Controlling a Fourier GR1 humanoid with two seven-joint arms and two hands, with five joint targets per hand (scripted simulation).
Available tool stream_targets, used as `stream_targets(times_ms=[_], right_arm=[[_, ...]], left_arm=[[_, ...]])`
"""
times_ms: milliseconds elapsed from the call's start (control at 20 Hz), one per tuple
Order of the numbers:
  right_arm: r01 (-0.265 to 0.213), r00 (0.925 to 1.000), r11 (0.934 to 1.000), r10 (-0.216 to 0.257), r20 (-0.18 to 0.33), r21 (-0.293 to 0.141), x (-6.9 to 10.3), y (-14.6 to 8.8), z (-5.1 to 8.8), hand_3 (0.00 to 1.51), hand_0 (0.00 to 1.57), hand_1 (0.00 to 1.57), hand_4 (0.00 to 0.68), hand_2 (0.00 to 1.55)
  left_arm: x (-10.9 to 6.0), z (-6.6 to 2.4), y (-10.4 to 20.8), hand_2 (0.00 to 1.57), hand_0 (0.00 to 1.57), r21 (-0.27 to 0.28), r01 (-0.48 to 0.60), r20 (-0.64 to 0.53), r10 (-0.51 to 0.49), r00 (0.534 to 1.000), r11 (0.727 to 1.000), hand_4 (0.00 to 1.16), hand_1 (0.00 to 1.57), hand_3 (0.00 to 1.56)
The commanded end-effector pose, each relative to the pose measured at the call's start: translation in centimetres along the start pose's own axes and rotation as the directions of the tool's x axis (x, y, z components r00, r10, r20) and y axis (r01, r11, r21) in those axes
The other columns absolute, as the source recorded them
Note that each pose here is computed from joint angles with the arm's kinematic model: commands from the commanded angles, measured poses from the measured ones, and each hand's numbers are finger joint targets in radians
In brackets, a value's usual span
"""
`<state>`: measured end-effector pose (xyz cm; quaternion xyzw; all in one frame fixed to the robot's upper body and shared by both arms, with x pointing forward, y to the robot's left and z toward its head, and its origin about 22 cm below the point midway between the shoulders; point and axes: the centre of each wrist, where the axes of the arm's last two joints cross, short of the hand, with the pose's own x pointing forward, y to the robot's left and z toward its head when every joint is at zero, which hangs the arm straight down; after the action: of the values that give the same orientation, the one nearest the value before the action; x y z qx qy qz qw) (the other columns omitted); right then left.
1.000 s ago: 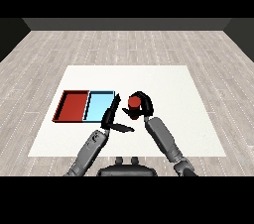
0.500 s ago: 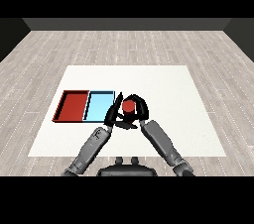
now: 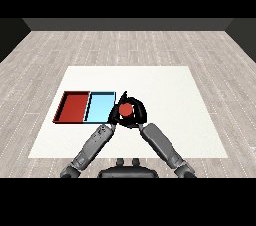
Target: Pick the red can and put it in the red box
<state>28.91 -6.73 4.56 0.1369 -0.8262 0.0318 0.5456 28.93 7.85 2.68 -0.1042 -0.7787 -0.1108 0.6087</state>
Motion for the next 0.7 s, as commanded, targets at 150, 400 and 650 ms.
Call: stream_targets(times_ms=[150,400,650], right_arm=[[0.021,0.9998,0.9997,-0.021,-0.004,0.014,0.8,2.1,0.4,1.4,1.45,1.45,0.555,1.45],[0.029,0.999,0.9993,-0.03,0.033,0.023,0.9,2.8,0.4,1.41,1.51,1.51,0.512,1.47],[0.052,0.9979,0.9986,-0.053,0.038,0.013,0.5,2.1,0.3,1.4,1.49,1.49,0.522,1.45]], left_arm=[[0.0,-0.6,-1.5,0.0,0.0,-0.019,-0.017,-0.015,0.016,1.0,1.0,0.0,0.0,0.0],[-1.0,0.35,-1.4,0.78,0.77,0.072,0.066,-0.025,-0.065,0.998,0.995,0.55,0.77,0.0],[0.3,1.29,-3.1,1.52,1.57,0.065,0.026,-0.047,-0.023,0.999,0.998,0.9,1.57,1.42]])
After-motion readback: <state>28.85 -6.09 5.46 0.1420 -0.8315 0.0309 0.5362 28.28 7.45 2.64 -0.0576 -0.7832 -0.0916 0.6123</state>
